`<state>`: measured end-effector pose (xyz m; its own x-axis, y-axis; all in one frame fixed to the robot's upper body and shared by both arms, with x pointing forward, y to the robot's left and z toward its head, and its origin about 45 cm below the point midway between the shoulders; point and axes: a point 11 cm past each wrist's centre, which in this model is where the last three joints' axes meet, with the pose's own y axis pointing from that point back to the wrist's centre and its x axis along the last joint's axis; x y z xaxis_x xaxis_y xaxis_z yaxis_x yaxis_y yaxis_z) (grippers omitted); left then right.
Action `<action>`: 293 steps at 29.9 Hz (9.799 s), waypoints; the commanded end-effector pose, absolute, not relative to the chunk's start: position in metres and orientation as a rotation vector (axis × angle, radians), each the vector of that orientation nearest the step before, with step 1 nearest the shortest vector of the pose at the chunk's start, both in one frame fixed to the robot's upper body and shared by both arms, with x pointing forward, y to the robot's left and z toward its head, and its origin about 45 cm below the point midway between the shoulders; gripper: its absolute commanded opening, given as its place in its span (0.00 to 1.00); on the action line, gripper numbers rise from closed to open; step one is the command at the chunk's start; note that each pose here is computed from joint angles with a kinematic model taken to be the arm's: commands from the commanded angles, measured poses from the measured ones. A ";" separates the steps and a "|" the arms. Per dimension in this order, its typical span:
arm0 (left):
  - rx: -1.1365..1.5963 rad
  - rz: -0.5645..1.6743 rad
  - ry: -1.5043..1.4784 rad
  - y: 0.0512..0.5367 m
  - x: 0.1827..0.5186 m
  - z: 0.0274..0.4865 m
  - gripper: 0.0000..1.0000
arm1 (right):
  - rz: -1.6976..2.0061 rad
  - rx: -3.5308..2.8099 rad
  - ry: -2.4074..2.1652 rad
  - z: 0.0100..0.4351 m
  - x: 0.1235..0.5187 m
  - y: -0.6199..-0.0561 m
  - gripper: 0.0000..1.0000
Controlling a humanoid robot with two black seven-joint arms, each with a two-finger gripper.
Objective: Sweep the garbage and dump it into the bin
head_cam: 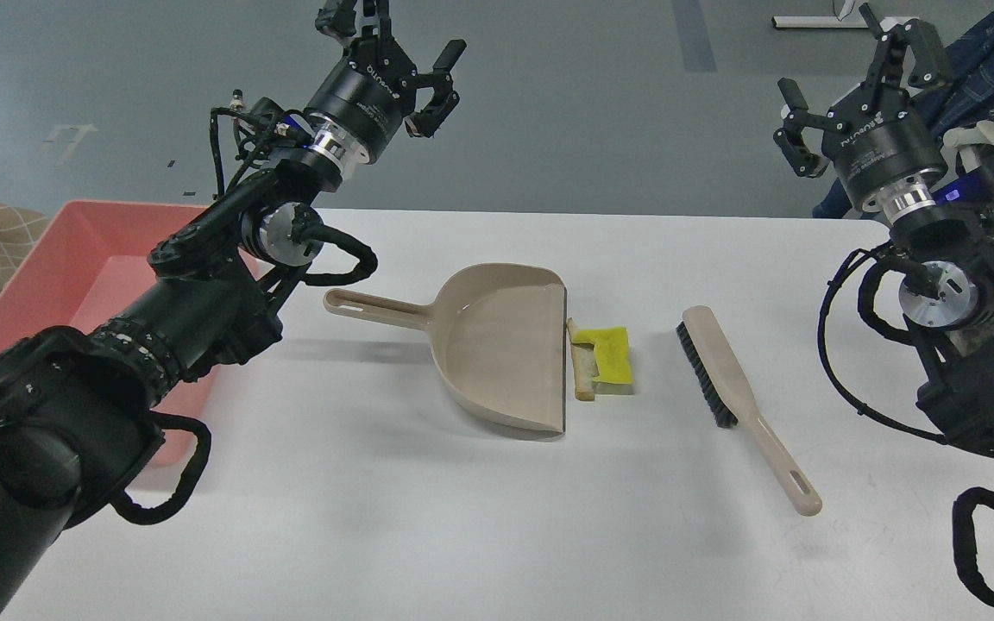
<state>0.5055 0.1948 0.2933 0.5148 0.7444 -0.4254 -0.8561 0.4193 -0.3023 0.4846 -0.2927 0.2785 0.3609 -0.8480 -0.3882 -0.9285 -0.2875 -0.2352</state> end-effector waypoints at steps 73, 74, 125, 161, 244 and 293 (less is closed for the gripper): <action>-0.330 0.980 0.116 0.191 0.495 0.289 0.98 | 0.269 -2.246 1.591 0.263 0.474 -0.301 1.00; -0.295 0.972 0.078 0.193 0.493 0.292 0.98 | 0.269 -2.246 1.591 0.263 0.474 -0.301 1.00; 0.492 0.750 -0.556 0.253 0.313 0.163 0.98 | 0.280 -2.259 1.636 0.255 0.475 -0.294 1.00; 0.565 0.923 -0.381 0.273 0.326 0.106 0.98 | 0.277 -2.259 1.633 0.256 0.476 -0.293 1.00; 0.435 1.093 -0.176 0.277 0.382 0.143 0.00 | 0.239 -2.372 1.663 0.256 0.474 -0.300 1.00; 0.468 0.952 -0.402 0.276 0.369 0.172 0.00 | -0.864 -3.877 1.266 0.246 0.256 -0.388 0.99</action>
